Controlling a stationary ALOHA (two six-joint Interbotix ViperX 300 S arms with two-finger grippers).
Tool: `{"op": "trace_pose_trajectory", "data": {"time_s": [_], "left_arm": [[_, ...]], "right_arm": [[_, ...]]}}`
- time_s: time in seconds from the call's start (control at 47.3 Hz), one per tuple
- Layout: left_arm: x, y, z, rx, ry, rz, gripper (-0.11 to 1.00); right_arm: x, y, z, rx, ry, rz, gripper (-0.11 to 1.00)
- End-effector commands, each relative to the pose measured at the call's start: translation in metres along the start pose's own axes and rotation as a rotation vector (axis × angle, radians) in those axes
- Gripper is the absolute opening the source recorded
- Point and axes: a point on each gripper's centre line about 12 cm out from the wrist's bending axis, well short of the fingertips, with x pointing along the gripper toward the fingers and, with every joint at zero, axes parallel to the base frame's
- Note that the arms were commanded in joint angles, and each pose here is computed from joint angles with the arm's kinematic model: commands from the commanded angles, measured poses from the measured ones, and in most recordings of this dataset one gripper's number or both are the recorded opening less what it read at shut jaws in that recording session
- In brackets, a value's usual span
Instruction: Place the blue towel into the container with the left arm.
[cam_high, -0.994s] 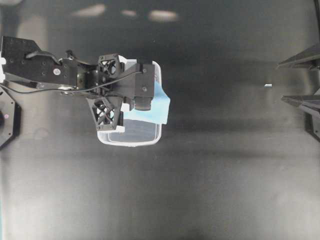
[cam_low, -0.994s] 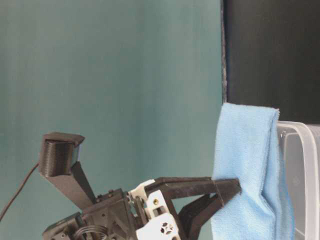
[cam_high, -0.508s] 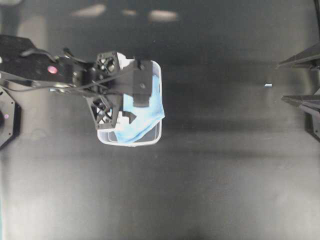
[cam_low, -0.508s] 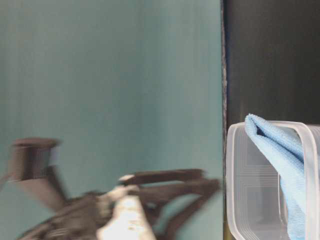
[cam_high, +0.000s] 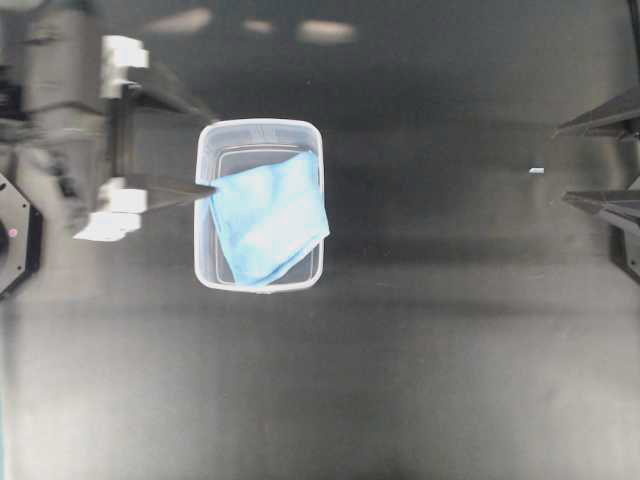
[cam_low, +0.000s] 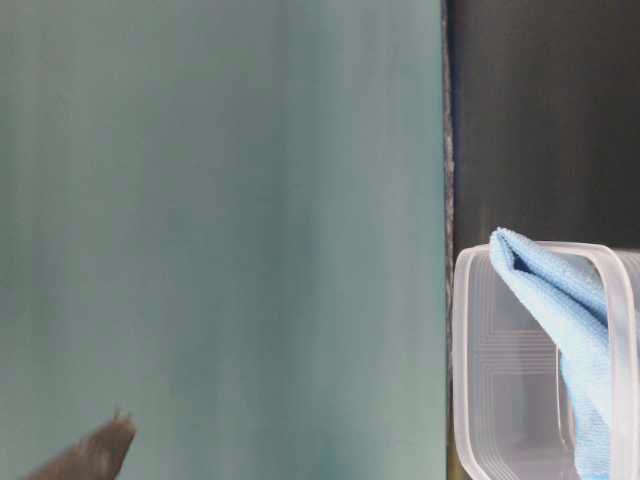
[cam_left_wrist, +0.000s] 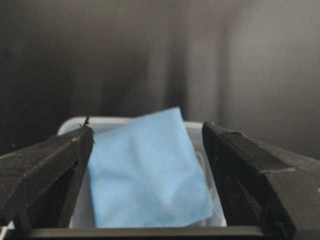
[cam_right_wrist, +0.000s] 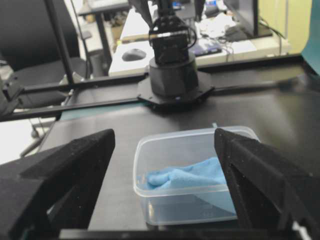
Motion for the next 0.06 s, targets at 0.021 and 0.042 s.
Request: {"op": "trace_pose_trajectory", "data": {"time_s": [0.021,0.042], "left_arm": [[-0.0201,-0.0034,-0.0016,0.003,-0.084,-0.014,0.84],[-0.022,-0.0037,-0.0034,0.004,-0.092,-0.016,0.84]], "right_arm": [[0.001,0.0005,0.0021,0.005,-0.009,0.002,0.78],[0.001,0.0005,0.0021,0.005,-0.009,0.002,0.78]]}}
